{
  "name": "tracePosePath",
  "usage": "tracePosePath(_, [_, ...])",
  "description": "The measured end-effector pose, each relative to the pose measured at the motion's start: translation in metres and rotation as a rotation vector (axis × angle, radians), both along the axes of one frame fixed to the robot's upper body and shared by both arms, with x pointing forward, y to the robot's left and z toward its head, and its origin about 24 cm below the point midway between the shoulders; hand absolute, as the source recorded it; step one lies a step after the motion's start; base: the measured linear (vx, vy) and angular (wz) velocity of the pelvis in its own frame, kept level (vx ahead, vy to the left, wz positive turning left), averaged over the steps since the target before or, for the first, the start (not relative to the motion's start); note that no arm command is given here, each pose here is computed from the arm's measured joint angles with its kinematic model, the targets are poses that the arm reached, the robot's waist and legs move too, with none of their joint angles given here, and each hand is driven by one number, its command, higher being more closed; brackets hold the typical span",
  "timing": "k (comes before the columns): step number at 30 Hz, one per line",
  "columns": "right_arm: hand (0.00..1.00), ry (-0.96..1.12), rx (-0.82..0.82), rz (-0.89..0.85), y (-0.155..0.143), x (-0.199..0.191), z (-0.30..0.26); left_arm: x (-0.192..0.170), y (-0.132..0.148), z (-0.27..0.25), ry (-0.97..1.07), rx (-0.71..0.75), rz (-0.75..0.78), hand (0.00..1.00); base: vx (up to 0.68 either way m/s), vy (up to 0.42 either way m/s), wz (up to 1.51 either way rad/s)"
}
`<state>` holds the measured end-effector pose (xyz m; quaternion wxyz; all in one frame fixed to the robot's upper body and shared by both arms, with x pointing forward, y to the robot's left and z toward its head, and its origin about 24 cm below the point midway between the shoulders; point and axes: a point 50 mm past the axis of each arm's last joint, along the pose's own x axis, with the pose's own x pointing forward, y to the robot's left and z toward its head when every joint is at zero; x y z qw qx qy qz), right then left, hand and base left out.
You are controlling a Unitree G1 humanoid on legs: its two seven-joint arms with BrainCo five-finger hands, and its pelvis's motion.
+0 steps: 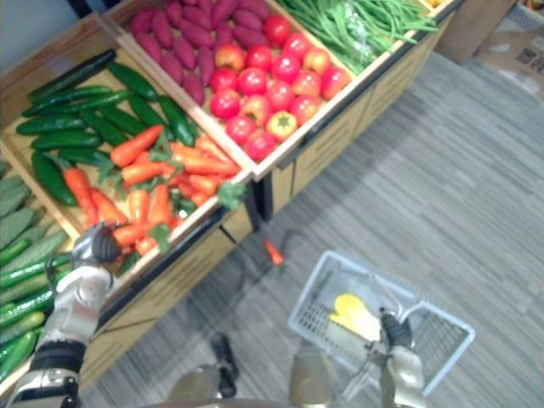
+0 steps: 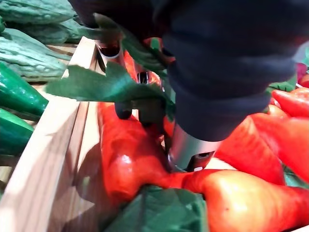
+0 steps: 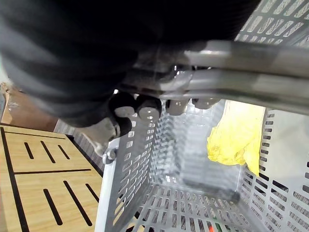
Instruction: Pick vegetable in the basket
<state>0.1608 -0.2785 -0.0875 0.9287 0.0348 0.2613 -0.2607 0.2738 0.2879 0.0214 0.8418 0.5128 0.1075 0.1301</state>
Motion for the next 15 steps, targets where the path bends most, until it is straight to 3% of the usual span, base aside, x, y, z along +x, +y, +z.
tracePosePath(15, [1.00,0.028,0.002,0.019,0.007,-0.002,-0.006,0.001,-0.003,-0.015,0.073,-0.006,-0.007,1.00,0.00,0.000,0.00])
